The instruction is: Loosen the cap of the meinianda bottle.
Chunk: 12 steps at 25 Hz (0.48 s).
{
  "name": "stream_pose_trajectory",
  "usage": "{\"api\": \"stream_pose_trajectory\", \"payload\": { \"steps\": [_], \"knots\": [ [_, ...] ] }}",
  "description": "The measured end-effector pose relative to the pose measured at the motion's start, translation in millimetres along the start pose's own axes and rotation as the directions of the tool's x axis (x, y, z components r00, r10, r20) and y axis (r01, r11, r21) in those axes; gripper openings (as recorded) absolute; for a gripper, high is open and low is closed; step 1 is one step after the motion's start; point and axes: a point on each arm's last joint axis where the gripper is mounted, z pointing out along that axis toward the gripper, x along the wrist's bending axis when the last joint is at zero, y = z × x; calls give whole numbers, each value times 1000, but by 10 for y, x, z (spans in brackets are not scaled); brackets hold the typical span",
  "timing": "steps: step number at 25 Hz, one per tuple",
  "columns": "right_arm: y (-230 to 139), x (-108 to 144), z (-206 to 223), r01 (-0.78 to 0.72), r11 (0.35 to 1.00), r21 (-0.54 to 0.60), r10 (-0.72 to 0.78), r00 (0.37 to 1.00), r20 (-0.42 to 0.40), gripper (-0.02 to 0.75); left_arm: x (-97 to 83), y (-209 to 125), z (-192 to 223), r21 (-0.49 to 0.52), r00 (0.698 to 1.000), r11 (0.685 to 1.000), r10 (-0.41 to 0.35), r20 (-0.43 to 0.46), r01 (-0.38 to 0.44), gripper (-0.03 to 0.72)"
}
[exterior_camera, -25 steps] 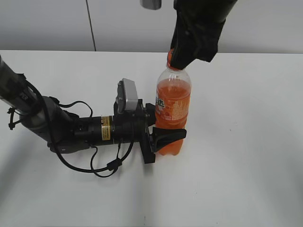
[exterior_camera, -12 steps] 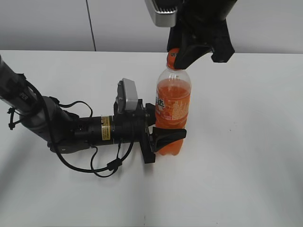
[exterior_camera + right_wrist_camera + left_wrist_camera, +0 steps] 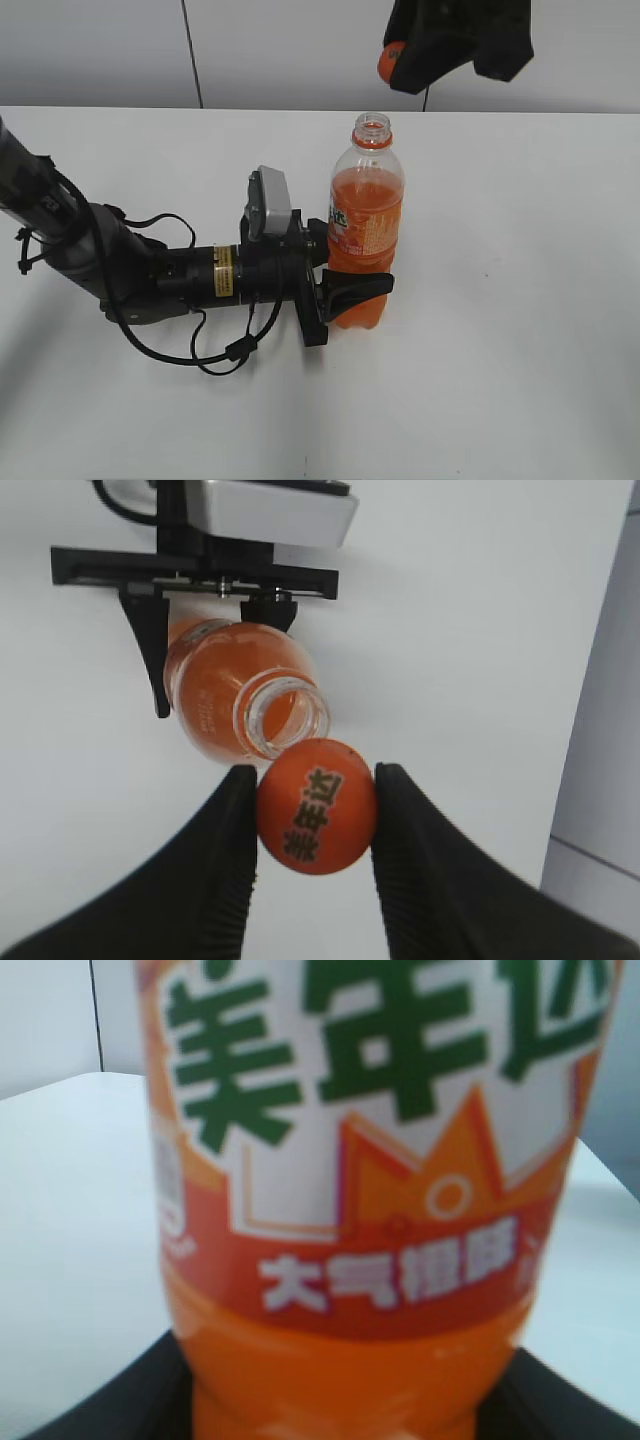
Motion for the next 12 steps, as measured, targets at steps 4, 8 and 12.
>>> {"api": "stream_pose_trajectory", "payload": {
  "steps": [4,8,12],
  "knots": [
    [-16,26,-188,-373,928,-14,373,926,50,266,-1,0,0,0,1000,1000,0,1,0,384],
    [-68,6,-218,-641,767,-11,639,763,98,266,-1,0,0,0,1000,1000,0,1,0,384],
    [-133,-27,-226,-785,618,-27,782,612,113,266,-1,0,0,0,1000,1000,0,1,0,384]
  ]
}}
